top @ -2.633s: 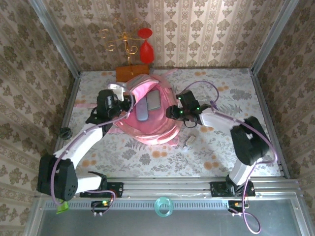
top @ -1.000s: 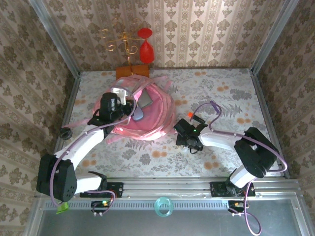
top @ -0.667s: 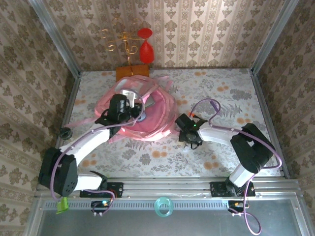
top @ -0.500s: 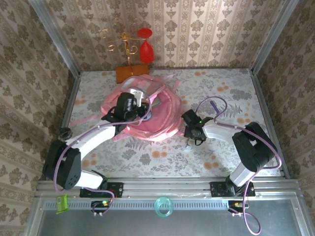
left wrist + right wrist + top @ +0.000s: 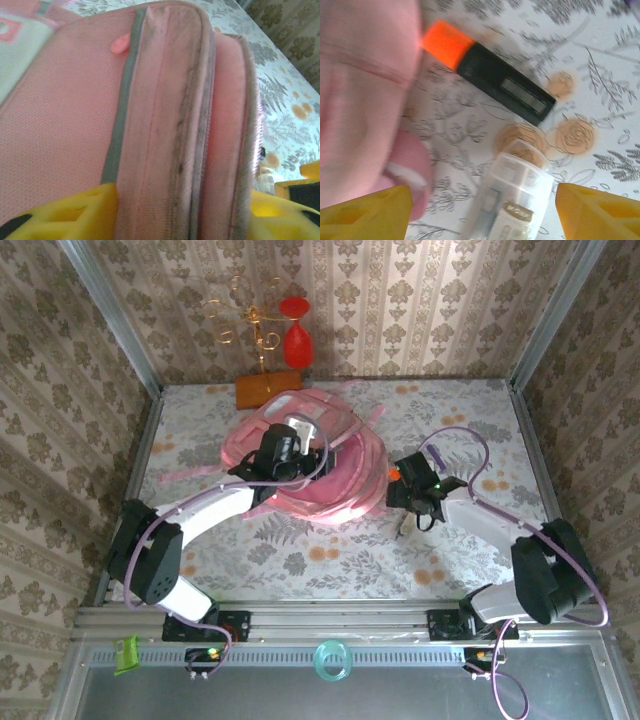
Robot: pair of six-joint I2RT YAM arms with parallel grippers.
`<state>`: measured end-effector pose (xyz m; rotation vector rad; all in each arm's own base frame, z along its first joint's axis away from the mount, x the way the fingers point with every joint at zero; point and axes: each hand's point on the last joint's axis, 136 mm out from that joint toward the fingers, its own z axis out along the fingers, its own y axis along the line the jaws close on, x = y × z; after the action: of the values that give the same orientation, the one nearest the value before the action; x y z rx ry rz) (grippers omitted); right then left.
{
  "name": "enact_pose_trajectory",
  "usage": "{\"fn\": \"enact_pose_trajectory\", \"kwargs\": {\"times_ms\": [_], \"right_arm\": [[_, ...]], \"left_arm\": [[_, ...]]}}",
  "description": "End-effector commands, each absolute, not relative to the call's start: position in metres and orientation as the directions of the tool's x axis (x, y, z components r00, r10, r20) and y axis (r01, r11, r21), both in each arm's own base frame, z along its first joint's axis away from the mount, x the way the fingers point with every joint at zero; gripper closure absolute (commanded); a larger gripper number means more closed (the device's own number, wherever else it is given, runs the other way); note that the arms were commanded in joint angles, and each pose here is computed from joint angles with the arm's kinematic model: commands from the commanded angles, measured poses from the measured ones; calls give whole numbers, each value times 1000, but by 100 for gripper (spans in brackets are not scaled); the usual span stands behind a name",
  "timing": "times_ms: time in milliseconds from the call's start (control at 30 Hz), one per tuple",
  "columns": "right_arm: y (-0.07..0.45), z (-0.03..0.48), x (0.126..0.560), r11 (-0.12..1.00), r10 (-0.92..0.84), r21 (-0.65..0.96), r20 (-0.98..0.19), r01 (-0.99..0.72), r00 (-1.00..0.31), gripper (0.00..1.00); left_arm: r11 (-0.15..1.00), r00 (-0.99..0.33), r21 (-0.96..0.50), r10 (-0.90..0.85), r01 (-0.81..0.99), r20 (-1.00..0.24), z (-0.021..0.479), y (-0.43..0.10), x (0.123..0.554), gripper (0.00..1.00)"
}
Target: Pack the student bag
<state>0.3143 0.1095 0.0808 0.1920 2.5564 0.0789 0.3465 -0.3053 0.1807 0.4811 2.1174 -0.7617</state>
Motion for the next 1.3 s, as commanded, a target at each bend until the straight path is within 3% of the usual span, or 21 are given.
{"fn": "enact_pose_trajectory", "kwargs": {"times_ms": [0,100,200,400,567,733,967,1133,1267], "right_arm": [[148,120,323,987,43,146,-650,-70,-758,23],[191,141,322,944,28,254,-698,-211,-716,24],[228,151,325,876,49,374,-698,-305,-715,24],[259,143,357,815,144,502,-659,-290,-738,24],[254,111,400,830,223,528,-609,-179,-761,33],[247,86,437,827,211,541,-552,-154,-807,43],[240,73,464,903,57,380,-572,-203,-818,47],[212,114,471,964,-7,198,-648,-178,-761,37],[214,152,441,970,-55,132,-697,-204,-715,34]], "left_arm": [[668,-514,-331,90,666,-853,220,-310,333,26],[660,-464,-295,92,691,-881,232,-291,317,10],[732,-486,-329,3,596,-874,231,-248,323,6],[841,-586,-473,-249,264,-771,198,-154,378,13],[841,-722,-496,-202,219,-662,152,-162,417,26],[853,-790,-494,-183,170,-586,102,-160,401,32],[874,-840,-451,-103,179,-533,65,-174,332,37],[898,-785,-387,-83,208,-614,94,-172,319,34],[908,-713,-349,-86,231,-696,125,-162,313,31]]}}
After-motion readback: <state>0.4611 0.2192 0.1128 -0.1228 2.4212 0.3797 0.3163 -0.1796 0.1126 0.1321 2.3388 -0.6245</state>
